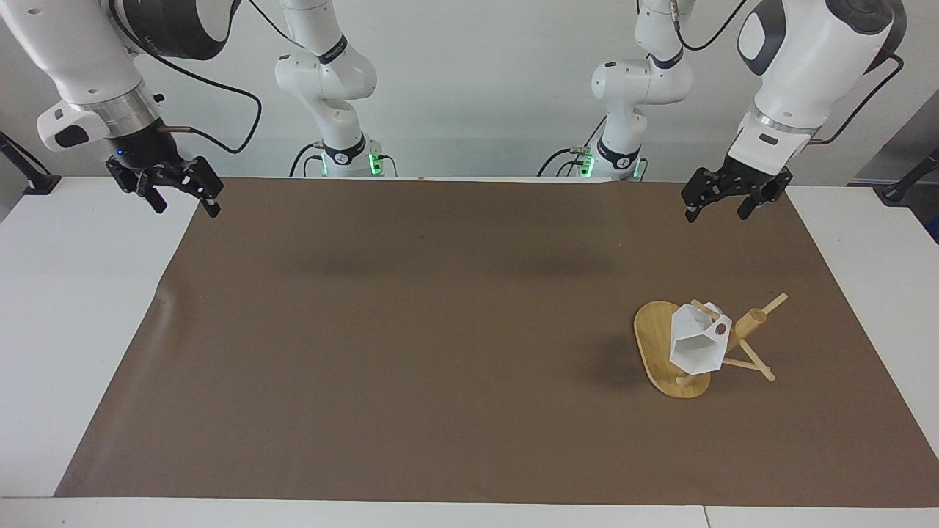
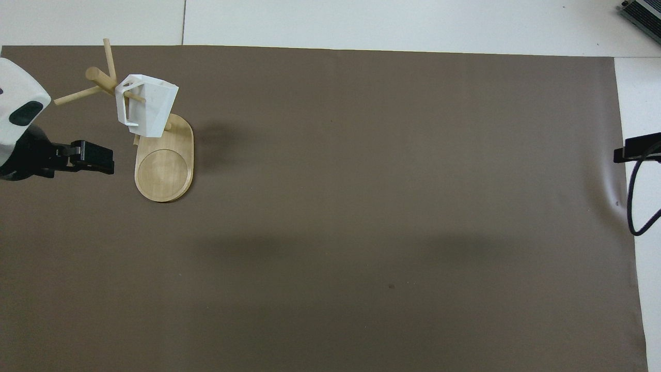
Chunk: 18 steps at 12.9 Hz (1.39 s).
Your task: Hang cup on rack
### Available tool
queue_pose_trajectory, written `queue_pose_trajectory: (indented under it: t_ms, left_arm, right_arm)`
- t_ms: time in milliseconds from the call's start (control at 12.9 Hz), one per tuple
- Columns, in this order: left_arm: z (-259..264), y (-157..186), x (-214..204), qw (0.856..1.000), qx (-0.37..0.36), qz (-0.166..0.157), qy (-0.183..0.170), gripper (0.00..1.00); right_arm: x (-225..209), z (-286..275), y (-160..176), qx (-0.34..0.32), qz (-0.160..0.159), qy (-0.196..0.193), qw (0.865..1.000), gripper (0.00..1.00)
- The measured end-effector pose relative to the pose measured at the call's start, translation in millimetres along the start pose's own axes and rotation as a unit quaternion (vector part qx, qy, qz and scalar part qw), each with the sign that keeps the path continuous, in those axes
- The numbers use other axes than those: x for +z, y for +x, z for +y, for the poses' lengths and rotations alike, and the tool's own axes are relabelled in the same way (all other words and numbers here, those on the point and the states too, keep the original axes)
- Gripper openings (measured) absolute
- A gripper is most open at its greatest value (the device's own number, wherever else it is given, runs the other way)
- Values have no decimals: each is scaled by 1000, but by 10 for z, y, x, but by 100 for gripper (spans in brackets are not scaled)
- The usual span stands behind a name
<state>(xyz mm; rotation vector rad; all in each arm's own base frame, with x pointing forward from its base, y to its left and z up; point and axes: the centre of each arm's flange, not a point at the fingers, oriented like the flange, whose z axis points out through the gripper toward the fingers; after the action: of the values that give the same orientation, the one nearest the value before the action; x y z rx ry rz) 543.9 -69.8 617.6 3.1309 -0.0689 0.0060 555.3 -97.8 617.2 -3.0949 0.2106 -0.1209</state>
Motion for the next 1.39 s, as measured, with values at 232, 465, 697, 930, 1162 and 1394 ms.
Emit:
queue_pose_trajectory:
  t_ms: [232, 465, 697, 930, 1162, 1394]
  left_arm:
    - [-92, -58, -219, 999, 31, -11, 1, 100]
    - [-132, -84, -328, 999, 32, -9, 1, 100]
    - [-140, -98, -314, 999, 31, -15, 1, 100]
    - [-146, -101, -285, 999, 31, -19, 1, 100]
    - [-166, -108, -284, 999, 29, -21, 1, 100]
    - [-245, -116, -284, 1000, 14, -24, 1, 100]
  right_arm:
    - [0, 0, 0, 0, 0, 0, 1000, 100]
    - [0, 0, 0, 0, 0, 0, 1000, 100]
    - [0, 0, 0, 0, 0, 0, 1000, 100]
    - [0, 0, 0, 0, 0, 0, 1000, 100]
    - [0, 0, 0, 0, 0, 0, 1000, 100]
    - [0, 0, 0, 0, 0, 0, 1000, 100]
